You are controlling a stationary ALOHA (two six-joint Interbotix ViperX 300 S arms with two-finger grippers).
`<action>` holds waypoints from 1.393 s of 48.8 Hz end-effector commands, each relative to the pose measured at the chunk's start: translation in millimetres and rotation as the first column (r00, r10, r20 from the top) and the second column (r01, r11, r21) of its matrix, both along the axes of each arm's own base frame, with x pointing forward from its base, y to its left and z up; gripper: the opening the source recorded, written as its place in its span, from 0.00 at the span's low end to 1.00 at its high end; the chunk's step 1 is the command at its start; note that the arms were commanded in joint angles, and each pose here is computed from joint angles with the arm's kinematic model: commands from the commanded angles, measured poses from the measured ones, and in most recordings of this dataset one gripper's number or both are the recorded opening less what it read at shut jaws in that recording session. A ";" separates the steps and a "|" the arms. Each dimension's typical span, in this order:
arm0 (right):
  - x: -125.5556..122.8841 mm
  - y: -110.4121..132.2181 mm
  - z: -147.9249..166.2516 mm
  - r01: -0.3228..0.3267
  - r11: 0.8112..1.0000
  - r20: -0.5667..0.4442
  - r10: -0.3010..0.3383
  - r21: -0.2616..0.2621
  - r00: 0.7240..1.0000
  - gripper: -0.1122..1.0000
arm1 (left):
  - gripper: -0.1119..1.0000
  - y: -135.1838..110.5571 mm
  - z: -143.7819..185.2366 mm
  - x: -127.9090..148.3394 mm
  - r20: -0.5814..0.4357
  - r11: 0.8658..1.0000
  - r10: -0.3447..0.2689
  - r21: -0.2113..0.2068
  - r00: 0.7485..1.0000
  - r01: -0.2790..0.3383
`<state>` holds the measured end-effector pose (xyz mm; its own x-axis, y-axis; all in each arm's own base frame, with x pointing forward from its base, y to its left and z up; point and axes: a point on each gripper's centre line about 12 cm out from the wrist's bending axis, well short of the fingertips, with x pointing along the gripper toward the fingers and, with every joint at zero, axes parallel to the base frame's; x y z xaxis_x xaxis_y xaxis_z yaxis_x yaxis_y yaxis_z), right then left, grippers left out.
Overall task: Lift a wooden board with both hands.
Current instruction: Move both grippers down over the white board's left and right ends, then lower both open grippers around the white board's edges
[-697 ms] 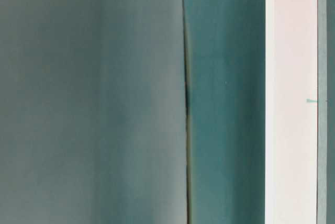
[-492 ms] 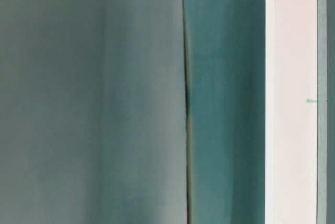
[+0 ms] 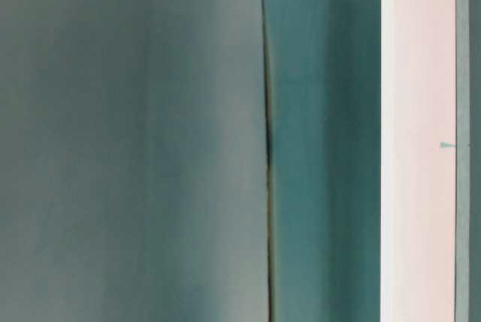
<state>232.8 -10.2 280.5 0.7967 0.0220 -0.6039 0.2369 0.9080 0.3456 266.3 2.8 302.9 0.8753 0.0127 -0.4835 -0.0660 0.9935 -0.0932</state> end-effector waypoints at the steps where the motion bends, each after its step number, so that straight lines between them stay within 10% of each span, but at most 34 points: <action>1: 8.4 0.7 1.2 -0.004 1.000 -0.066 0.005 0.020 0.998 0.11 | 0.09 -0.6 5.3 9.0 -0.053 1.000 0.009 -0.018 0.999 -0.010; 12: 34.6 2.3 -9.1 -0.035 0.998 -0.268 0.046 0.044 0.962 0.11 | 0.09 -1.8 -16.6 24.4 -0.303 0.999 0.018 -0.028 0.953 -0.028; 26: 72.5 0.3 -26.2 -0.187 0.982 -0.568 0.170 0.028 0.805 0.11 | 0.09 -4.7 -25.9 42.9 -0.511 0.999 -0.026 0.027 0.859 0.046; 47: 85.9 4.2 -37.5 -0.315 0.949 -0.596 0.256 0.005 0.761 0.15 | 0.13 0.4 -30.1 43.8 -0.563 0.995 -0.044 0.053 0.825 0.089; 55: 86.7 10.2 -42.1 -0.358 0.934 -0.611 0.288 0.008 0.738 0.27 | 0.43 1.8 -31.7 45.2 -0.564 0.997 -0.030 0.044 0.825 0.067; 68: 90.1 14.3 -52.1 -0.396 0.918 -0.613 0.306 -0.013 0.728 0.89 | 0.99 2.6 -41.3 48.1 -0.585 0.997 -0.027 0.044 0.811 0.064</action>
